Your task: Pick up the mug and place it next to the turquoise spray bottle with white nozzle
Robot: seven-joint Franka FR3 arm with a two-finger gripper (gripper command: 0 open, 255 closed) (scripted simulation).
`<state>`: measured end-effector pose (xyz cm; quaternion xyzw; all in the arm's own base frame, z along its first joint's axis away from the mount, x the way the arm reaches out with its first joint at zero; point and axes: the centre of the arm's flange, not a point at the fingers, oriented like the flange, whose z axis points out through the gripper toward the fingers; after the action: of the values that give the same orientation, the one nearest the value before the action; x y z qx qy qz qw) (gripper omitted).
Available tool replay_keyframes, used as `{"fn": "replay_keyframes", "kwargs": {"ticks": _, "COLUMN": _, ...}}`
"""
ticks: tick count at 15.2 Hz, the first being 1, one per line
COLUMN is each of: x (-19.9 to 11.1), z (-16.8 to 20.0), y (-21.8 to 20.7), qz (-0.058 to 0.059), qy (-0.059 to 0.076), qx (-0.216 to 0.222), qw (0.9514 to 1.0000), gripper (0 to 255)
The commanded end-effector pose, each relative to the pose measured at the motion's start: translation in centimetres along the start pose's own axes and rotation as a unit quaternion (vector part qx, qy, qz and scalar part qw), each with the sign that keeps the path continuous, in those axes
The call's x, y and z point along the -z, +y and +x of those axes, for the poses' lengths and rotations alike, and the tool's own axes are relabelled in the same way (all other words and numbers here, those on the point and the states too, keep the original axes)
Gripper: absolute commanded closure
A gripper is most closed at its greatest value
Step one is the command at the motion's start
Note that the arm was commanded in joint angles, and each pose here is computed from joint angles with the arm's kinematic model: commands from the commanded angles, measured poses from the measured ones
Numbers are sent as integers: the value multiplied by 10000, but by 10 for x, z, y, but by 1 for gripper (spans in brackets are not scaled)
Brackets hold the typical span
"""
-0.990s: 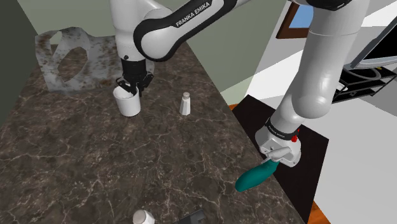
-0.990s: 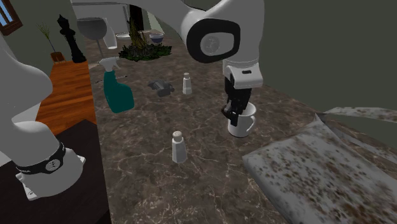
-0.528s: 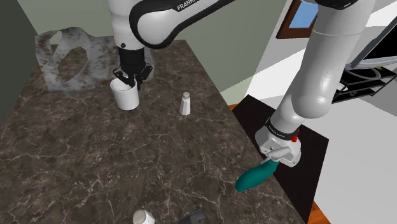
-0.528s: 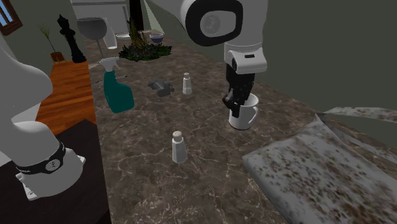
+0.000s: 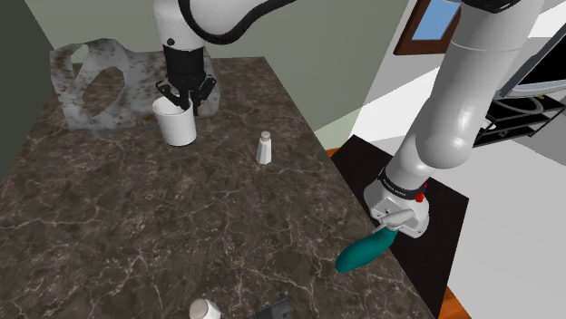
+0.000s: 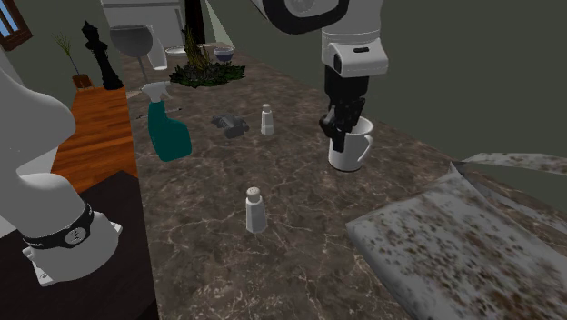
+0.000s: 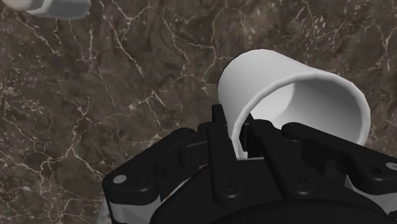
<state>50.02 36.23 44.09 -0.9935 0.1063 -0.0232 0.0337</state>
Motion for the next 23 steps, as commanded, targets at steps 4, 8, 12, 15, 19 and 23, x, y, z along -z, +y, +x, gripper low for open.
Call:
{"fn": "replay_keyframes", "kwargs": {"ticks": 4, "x": 28, "z": 3, "y": -2, "qz": 0, "qy": 0, "qx": 0, "qw": 10000, "gripper": 255}}
{"fn": "replay_keyframes", "kwargs": {"ticks": 8, "x": 49, "z": 3, "y": -4, "qz": 0, "qy": 0, "qx": 0, "qw": 10000, "gripper": 255}}
{"fn": "replay_keyframes", "kwargs": {"ticks": 12, "x": 70, "z": 4, "y": -5, "qz": 0, "qy": 0, "qx": 0, "qw": 10000, "gripper": 255}}
{"fn": "replay_keyframes", "kwargs": {"ticks": 15, "x": 86, "z": 5, "y": -7, "qz": 0, "qy": 0, "qx": 0, "qw": 10000, "gripper": 255}}
{"fn": "replay_keyframes", "kwargs": {"ticks": 19, "x": 107, "z": 6, "y": -8, "qz": 0, "qy": 0, "qx": 0, "qw": 10000, "gripper": 255}}
{"fn": "replay_keyframes", "kwargs": {"ticks": 23, "x": 128, "z": 6, "y": -10, "qz": 0, "qy": 0, "qx": 0, "qw": 10000, "gripper": 255}}
